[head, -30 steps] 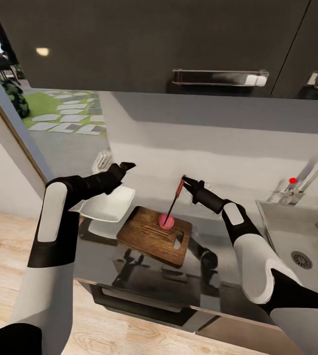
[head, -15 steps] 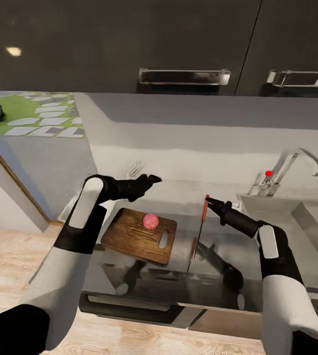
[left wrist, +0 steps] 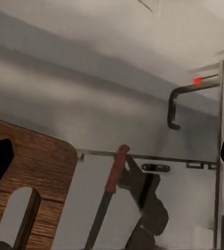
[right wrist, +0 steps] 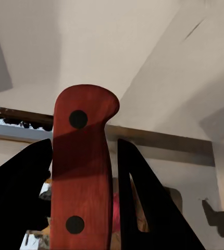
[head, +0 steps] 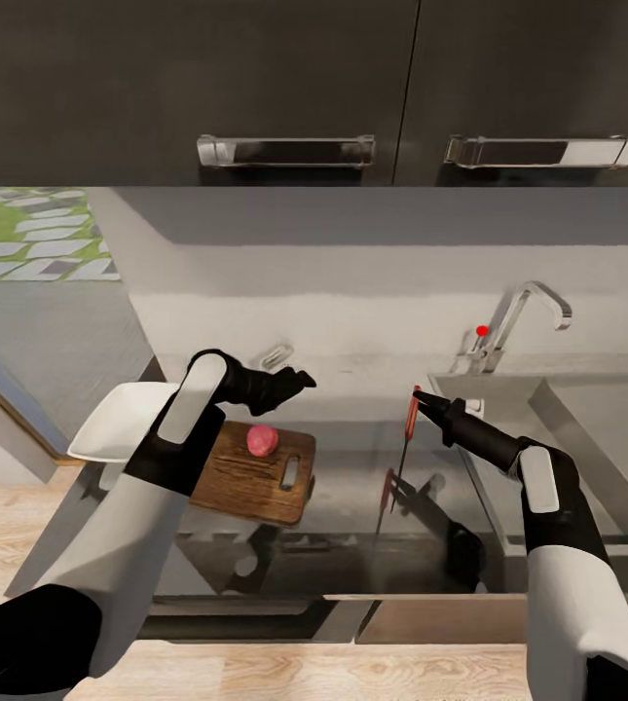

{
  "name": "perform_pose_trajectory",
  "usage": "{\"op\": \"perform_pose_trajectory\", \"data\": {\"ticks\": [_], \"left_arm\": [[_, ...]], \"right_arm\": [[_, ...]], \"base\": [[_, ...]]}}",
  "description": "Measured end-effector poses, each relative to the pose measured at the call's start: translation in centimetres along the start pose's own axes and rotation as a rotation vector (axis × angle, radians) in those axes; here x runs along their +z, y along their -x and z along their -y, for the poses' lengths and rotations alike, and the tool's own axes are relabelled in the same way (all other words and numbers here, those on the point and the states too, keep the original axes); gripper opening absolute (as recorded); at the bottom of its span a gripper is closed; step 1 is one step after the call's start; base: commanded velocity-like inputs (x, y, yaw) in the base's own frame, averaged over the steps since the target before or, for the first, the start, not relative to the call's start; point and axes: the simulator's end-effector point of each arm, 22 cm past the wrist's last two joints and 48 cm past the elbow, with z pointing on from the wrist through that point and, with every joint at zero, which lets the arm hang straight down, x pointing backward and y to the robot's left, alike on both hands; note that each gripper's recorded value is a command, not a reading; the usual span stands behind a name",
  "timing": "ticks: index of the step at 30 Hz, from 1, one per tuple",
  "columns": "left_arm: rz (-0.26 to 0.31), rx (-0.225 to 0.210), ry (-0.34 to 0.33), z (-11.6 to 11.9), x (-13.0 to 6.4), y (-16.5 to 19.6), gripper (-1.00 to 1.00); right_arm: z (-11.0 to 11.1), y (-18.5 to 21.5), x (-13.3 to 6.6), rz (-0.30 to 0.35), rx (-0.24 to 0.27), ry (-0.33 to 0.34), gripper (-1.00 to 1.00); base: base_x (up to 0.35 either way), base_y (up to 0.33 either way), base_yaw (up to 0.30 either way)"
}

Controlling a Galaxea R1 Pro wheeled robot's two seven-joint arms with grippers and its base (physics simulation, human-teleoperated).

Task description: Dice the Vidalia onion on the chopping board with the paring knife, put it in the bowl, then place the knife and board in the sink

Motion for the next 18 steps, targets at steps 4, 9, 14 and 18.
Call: {"op": "perform_pose_trajectory", "data": {"ticks": [4,9,14,18], "left_arm": [[-0.043,-0.018,0.041,-1.8,1.3,-1.2,1.00],[-0.076,-0.032,0.078,-3.3,2.2,-2.1,1.00],[-0.073,-0.011,0.083,-3.3,2.0,-1.6,1.00],[-0.069,-0.002,0.083,-3.2,1.8,-1.3,1.00]], "right_arm": [[0.0,0.0,0.0,-0.001,-0.002,0.000,-1.00],[-0.1,0.0,0.0,0.000,-0.003,0.001,-1.00],[-0.2,0.0,0.0,0.001,-0.007,0.003,-1.00],[-0.3,0.0,0.0,0.001,-0.007,0.003,-1.00]], "base": [[0.000,0.000,-0.012],[0.000,0.000,-0.002],[0.000,0.000,0.000],[0.000,0.000,0.000]]}}
